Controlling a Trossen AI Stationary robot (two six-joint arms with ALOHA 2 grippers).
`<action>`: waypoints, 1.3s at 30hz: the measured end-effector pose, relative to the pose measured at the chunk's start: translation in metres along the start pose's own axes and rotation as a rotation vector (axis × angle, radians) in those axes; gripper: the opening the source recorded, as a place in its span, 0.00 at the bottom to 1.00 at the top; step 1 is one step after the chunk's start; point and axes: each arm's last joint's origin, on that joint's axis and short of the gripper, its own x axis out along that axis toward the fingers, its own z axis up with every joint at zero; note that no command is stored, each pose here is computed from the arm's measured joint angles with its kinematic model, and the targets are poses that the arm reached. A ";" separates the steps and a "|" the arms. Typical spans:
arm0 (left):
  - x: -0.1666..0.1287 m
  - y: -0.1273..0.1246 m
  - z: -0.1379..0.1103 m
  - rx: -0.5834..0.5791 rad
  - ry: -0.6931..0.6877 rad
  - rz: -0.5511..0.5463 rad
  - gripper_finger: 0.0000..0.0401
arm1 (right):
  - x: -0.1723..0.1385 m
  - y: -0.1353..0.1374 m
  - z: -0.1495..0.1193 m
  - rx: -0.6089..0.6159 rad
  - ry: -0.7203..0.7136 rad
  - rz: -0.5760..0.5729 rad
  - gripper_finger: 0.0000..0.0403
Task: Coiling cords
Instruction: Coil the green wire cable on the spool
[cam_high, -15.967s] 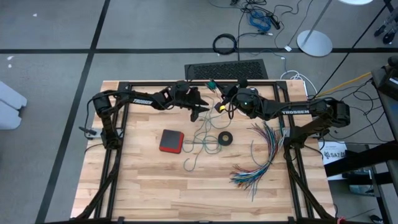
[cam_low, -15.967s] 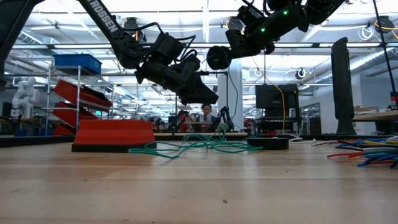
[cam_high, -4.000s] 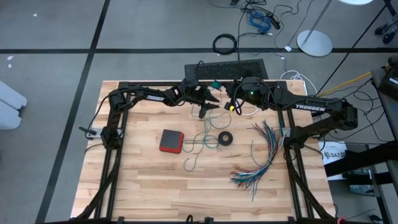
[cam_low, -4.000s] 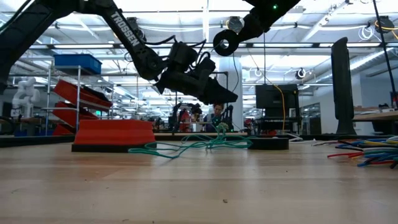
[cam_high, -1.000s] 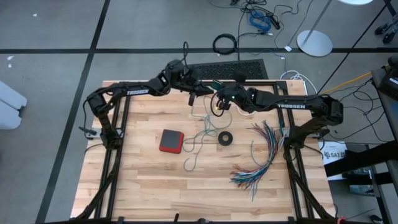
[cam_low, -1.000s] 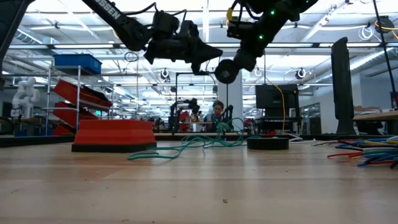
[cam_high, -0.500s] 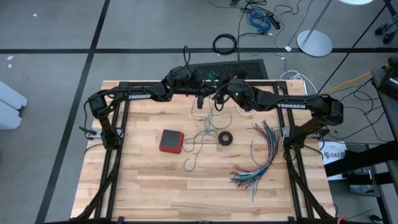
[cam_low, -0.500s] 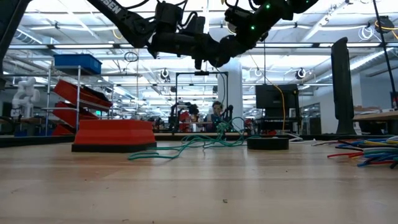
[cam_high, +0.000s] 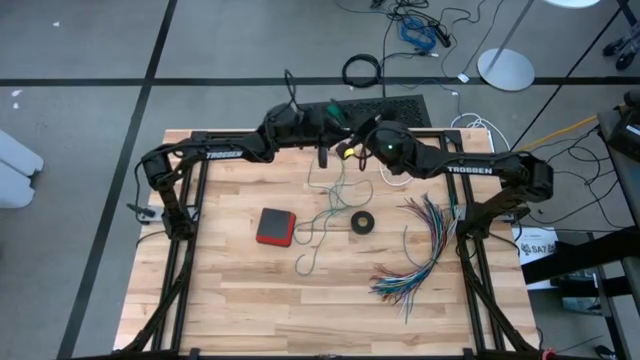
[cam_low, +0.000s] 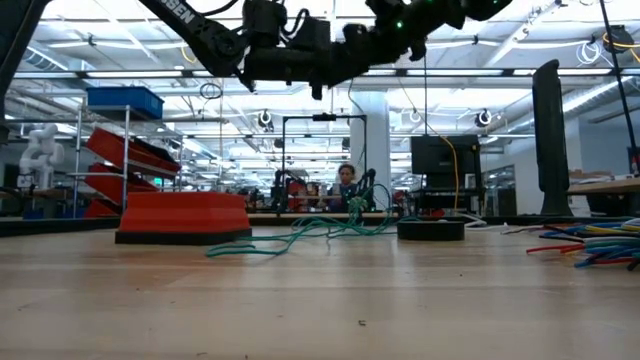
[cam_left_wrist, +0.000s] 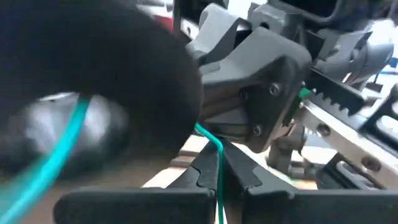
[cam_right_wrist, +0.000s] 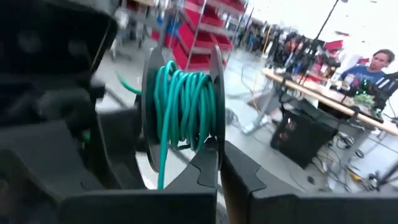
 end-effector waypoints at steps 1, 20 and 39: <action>-0.001 0.000 0.003 0.006 -0.020 -0.003 0.02 | -0.001 -0.001 0.003 0.018 -0.025 -0.001 0.00; -0.030 -0.001 0.050 0.255 -0.126 -0.133 0.02 | -0.046 -0.020 0.049 0.160 -0.270 0.290 0.00; -0.029 0.004 0.028 0.252 0.057 -0.102 0.21 | -0.063 -0.011 0.054 0.148 -0.269 0.361 0.00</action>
